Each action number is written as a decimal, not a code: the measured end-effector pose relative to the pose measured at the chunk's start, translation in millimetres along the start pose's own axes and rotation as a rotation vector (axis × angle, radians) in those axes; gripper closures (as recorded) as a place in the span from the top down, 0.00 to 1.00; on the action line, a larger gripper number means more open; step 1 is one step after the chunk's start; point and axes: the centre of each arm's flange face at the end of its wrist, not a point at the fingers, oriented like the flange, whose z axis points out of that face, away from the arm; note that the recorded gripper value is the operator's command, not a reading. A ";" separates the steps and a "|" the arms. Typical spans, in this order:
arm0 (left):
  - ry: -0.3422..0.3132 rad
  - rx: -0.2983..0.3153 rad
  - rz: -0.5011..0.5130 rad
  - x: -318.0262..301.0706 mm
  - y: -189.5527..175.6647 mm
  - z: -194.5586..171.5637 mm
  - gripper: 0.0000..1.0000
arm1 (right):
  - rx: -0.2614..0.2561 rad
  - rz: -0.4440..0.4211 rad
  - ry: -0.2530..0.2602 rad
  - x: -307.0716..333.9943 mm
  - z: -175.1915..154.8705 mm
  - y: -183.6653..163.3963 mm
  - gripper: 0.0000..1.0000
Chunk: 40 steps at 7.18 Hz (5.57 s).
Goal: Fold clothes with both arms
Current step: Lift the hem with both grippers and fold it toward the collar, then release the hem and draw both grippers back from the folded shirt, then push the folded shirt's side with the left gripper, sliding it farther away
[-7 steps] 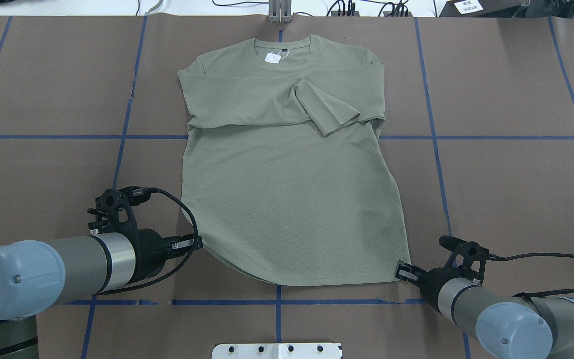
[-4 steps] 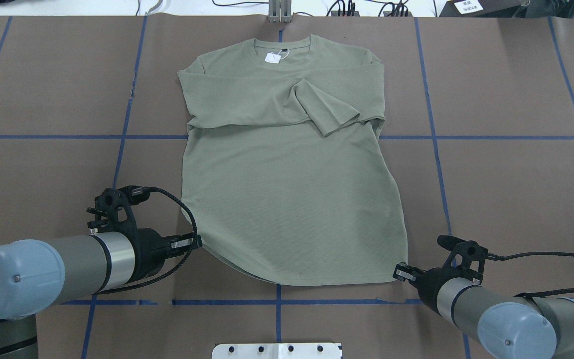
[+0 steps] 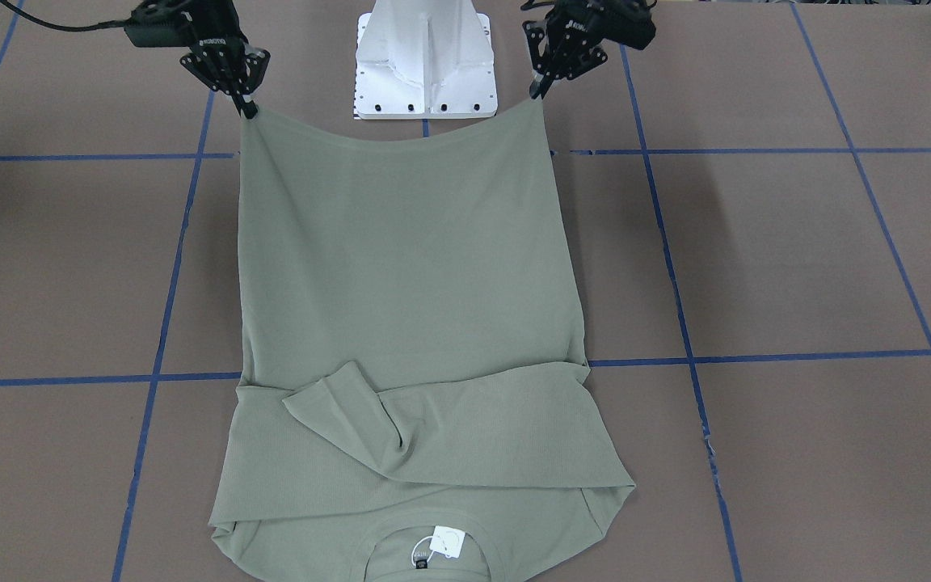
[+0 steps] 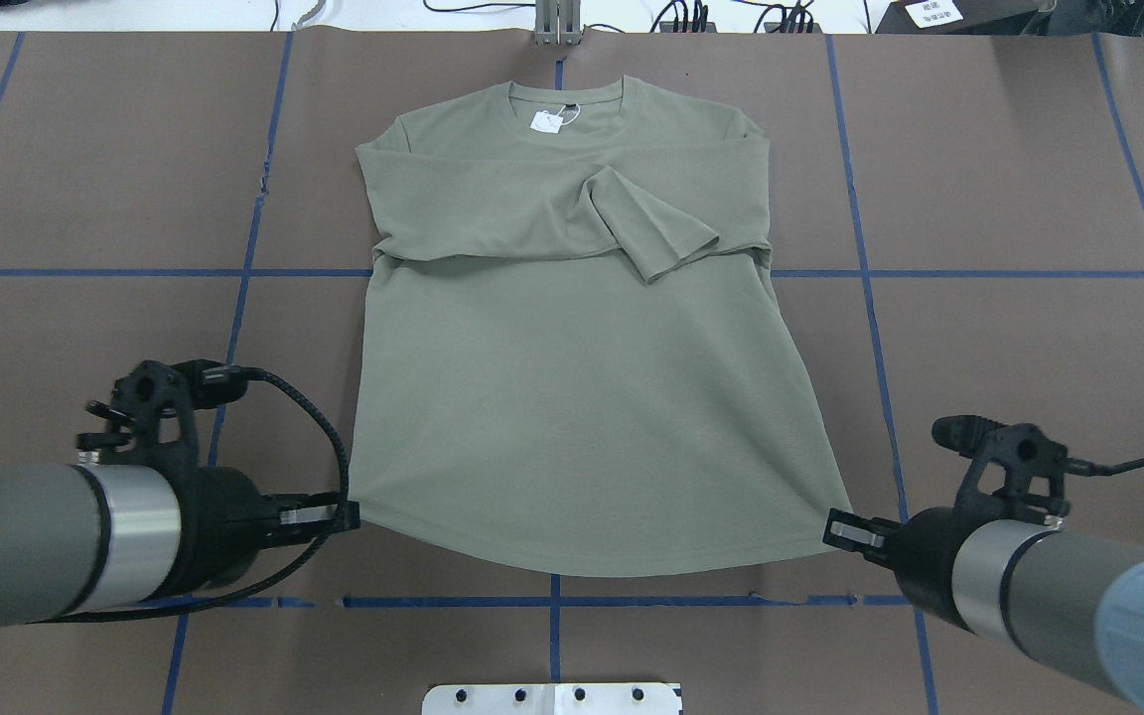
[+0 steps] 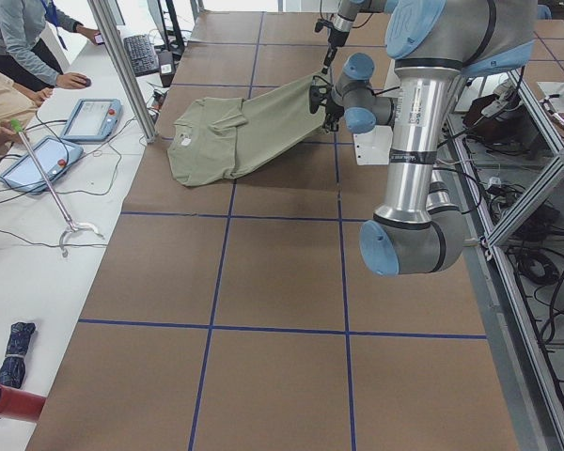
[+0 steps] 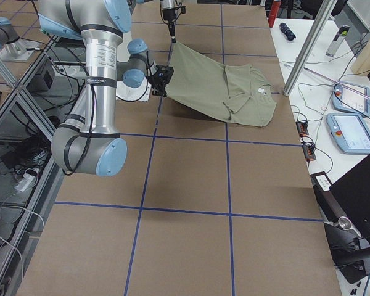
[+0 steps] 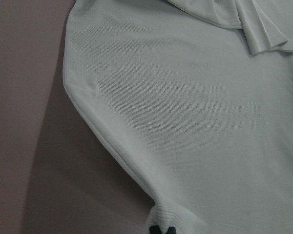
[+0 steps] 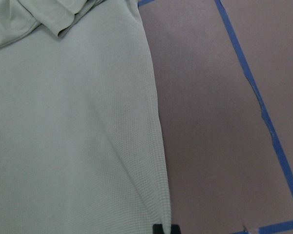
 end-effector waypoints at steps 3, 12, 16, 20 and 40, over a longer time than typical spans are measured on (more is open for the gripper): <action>-0.062 -0.009 0.047 39.4 -31.8 -22.8 0.00 | -0.026 -0.063 0.003 -39.0 -30.4 -38.4 0.00; -0.294 0.335 0.139 -18.8 -375.3 139.5 0.00 | 0.247 -0.041 0.188 -164.2 164.1 -404.2 0.00; -0.310 0.292 0.191 -55.4 -371.3 238.3 0.00 | 0.217 -0.074 0.216 -158.8 233.4 -391.6 0.00; -0.319 0.268 0.291 -58.9 -364.2 240.6 1.00 | 0.217 -0.115 0.227 -146.1 235.2 -390.9 1.00; -0.022 0.187 0.254 -116.7 -169.5 247.1 0.00 | 0.181 -0.243 0.190 -99.7 198.7 -395.2 1.00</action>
